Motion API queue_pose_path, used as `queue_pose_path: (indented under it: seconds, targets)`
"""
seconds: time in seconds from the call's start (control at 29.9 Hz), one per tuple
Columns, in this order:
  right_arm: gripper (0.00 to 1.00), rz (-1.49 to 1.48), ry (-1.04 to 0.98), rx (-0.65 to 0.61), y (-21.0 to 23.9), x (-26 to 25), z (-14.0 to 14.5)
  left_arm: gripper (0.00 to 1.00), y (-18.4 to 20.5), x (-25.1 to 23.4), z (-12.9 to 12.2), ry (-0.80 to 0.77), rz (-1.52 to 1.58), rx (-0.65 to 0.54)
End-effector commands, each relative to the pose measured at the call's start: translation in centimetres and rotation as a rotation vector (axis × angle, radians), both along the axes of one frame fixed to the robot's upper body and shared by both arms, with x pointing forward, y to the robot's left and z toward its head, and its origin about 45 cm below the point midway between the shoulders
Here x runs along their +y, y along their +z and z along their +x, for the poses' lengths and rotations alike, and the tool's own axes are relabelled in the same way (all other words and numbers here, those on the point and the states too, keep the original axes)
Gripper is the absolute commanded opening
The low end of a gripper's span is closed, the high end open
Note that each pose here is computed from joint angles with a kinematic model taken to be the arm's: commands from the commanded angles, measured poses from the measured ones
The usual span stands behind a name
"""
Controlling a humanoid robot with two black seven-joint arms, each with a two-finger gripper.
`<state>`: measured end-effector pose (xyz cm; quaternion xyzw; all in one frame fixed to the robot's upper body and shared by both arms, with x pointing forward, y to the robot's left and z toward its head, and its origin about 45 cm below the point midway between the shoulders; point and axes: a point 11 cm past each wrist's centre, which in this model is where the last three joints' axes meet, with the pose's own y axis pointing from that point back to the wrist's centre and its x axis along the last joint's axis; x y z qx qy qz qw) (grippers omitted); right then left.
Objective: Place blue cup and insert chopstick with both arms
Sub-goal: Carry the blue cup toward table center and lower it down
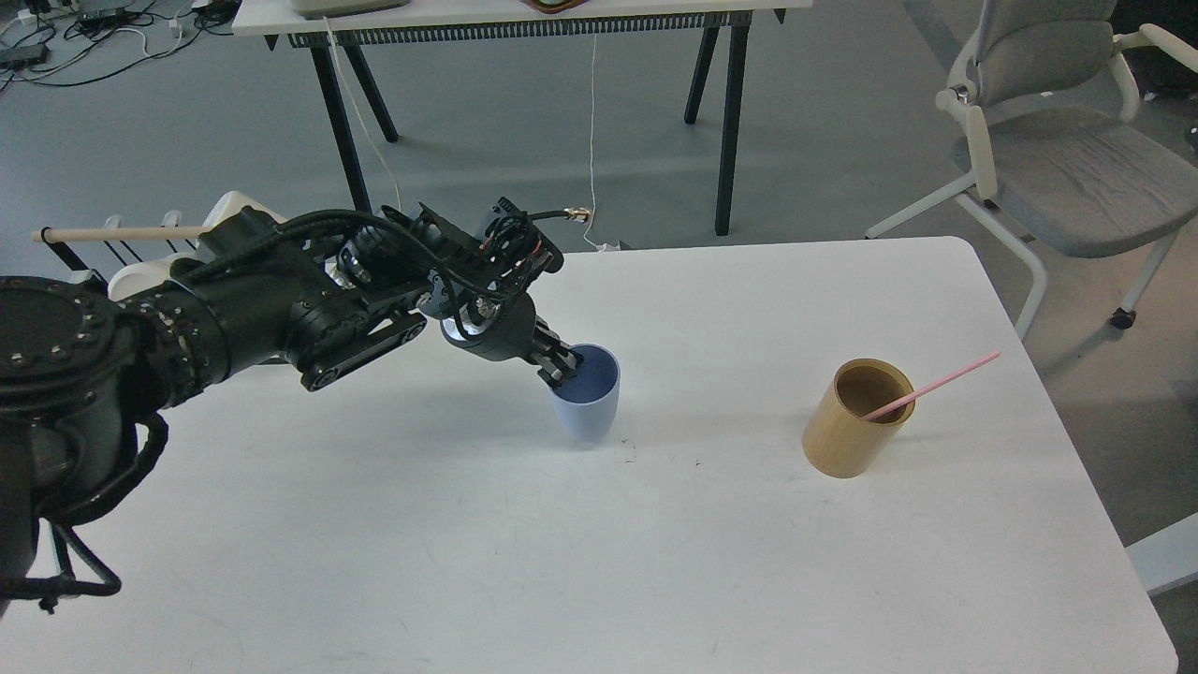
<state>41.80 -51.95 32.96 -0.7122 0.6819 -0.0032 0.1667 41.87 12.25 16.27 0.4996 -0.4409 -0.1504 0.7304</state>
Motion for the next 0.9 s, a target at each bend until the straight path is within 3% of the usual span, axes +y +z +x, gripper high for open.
queue_pose_path:
  seconds: [0.0, 0.3, 0.87]
  targets:
    - [0.99, 0.0, 0.0, 0.001, -0.01, 0.0, 0.0, 0.0, -0.46, -1.18, -0.41, -0.014, -0.006, 0.009]
    - [0.99, 0.0, 0.0, 0.004, -0.16, 0.0, -0.02, 0.05, -0.64, -1.79, -0.18, -0.007, -0.003, 0.002]
    - [0.99, -0.002, 0.002, 0.005, -0.2, 0.07, -0.01, 0.22, -0.12, -1.5, 0.03, 0.016, -0.038, 0.009]
